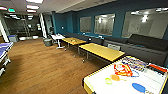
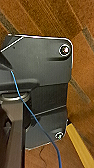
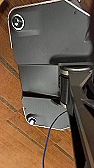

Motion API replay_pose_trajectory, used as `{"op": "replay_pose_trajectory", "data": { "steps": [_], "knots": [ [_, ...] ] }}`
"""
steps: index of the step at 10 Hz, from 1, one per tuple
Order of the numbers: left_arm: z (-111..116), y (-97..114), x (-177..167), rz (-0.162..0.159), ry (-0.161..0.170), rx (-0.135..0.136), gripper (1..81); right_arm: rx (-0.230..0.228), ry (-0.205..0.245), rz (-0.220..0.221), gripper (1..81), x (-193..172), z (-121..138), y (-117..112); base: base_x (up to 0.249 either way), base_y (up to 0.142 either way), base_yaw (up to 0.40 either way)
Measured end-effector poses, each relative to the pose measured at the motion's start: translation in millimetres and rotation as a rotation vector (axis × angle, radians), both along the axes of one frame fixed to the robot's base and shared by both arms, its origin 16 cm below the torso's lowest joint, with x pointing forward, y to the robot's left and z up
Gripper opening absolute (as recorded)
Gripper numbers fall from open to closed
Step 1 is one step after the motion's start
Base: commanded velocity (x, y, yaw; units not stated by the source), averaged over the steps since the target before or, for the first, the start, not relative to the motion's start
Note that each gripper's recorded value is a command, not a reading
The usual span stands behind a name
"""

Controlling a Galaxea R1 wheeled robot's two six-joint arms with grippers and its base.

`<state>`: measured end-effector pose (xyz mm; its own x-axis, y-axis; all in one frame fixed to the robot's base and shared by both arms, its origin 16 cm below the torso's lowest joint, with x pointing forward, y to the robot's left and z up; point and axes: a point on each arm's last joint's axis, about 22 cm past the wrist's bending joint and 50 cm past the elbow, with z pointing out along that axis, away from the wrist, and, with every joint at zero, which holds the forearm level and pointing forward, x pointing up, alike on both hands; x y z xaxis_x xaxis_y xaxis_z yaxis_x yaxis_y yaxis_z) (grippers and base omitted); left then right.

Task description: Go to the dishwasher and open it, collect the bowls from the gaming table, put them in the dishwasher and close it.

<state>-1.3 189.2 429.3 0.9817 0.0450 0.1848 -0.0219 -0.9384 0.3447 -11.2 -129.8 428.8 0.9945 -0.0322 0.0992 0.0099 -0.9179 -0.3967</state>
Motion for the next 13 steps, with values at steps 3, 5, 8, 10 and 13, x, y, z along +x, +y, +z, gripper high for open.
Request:
{"op": "replay_pose_trajectory", "data": {
  "steps": [3, 5, 8, 10, 13],
  "knots": [
    [0, 1, 0, 0.0, -0.001, 0.001, 81.1, 0.003, 0.0, 0.0, 81.1, 0, 0, 2, 0.157, 0.0, 0.0],
    [0, -1, -1, 0.0, 0.003, -0.002, 81.1, -0.001, 0.001, 0.0, 81.1, 0, 0, 0, 0.094, 0.0, 0.0],
    [1, -1, 9, 0.002, -0.012, -0.002, 81.1, 0.001, -0.011, -0.002, 81.1, 7, 0, 0, 0.0, 0.0, 0.0],
    [0, -1, -6, 0.001, 0.01, -0.002, 81.1, -0.001, 0.007, 0.0, 81.1, -5, 0, 0, 0.0, 0.0, 0.0],
    [0, -1, 2, 0.002, -0.001, -0.002, 81.1, 0.001, 0.001, 0.0, 81.1, -1, 0, 0, 0.0, 0.0, -0.044]
  ]
}}
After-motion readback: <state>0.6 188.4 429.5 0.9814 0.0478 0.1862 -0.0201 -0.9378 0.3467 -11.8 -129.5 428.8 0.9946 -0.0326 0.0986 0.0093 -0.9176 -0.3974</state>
